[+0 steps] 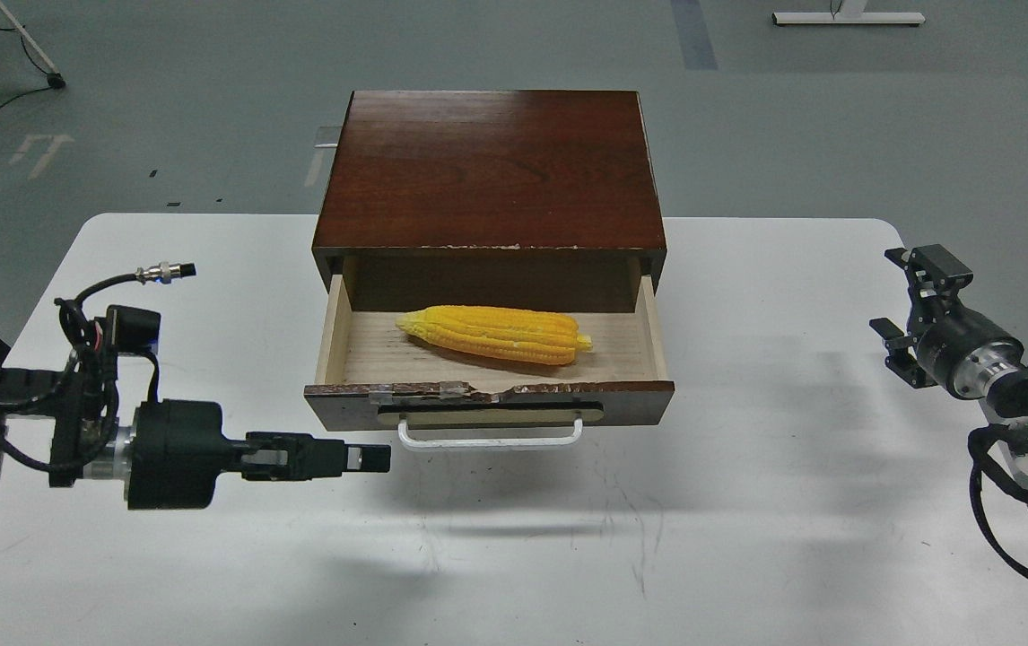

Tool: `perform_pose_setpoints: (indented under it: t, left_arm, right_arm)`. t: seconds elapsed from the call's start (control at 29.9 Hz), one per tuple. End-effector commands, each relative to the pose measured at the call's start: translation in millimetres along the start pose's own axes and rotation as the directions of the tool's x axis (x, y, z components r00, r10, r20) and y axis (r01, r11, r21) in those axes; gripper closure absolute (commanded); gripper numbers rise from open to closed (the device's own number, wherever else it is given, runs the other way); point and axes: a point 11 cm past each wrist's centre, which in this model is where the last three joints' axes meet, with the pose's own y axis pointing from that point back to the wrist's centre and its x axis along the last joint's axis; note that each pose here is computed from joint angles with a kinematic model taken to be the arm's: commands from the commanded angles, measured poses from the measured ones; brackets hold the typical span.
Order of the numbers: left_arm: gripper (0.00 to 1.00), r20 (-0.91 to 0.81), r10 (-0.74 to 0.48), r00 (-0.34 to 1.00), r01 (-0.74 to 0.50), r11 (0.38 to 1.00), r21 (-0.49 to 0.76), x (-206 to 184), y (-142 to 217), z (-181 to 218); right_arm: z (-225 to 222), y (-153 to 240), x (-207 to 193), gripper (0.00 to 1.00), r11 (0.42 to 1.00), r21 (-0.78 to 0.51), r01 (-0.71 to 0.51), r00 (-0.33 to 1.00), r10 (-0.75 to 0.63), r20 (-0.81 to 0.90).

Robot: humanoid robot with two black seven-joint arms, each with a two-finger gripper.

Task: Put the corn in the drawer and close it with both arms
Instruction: 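Move the left gripper down to the drawer front near the handle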

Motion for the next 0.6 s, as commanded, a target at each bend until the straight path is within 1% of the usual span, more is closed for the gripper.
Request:
perform_pose_setpoints:
  t: [0.0,0.17,0.23,0.43,0.57]
  left_arm:
    - [0.91,-0.031,-0.021,0.999,0.02,0.999,-0.025,-12.3,-10.5,-3.4]
    - [0.91,-0.032,-0.027,0.999,0.025,0.998,-0.066,-11.7,-24.5,-0.2]
    - [0.91,-0.045,-0.018,0.999,0.015,0.997,-0.075,-8.1,-34.4,-7.2]
    - [0.9,-0.073,-0.011,0.997,0.006,0.998,-0.065,-7.3,-44.4,-21.7]
    - [0.9,-0.079,-0.011,0.997,0.005,0.997,-0.072,-8.2,-47.8,-22.5]
  right_arm:
    - [-1.1,-0.8,0.8,0.01,1.0,0.002,-0.003,1.0,0.003,-0.002]
    - [-4.2,-1.9,1.1,0.0,1.0,0.008,-0.004,1.0,0.004,-0.004]
    - [-4.0,-1.9,1.1,0.01,1.0,0.007,-0.004,1.0,0.004,-0.004]
    - [-4.0,-1.8,1.6,0.01,1.0,0.006,-0.005,1.0,0.005,-0.006]
    - [-3.1,-1.2,7.0,0.0,1.0,0.005,-0.021,1.0,0.021,-0.011]
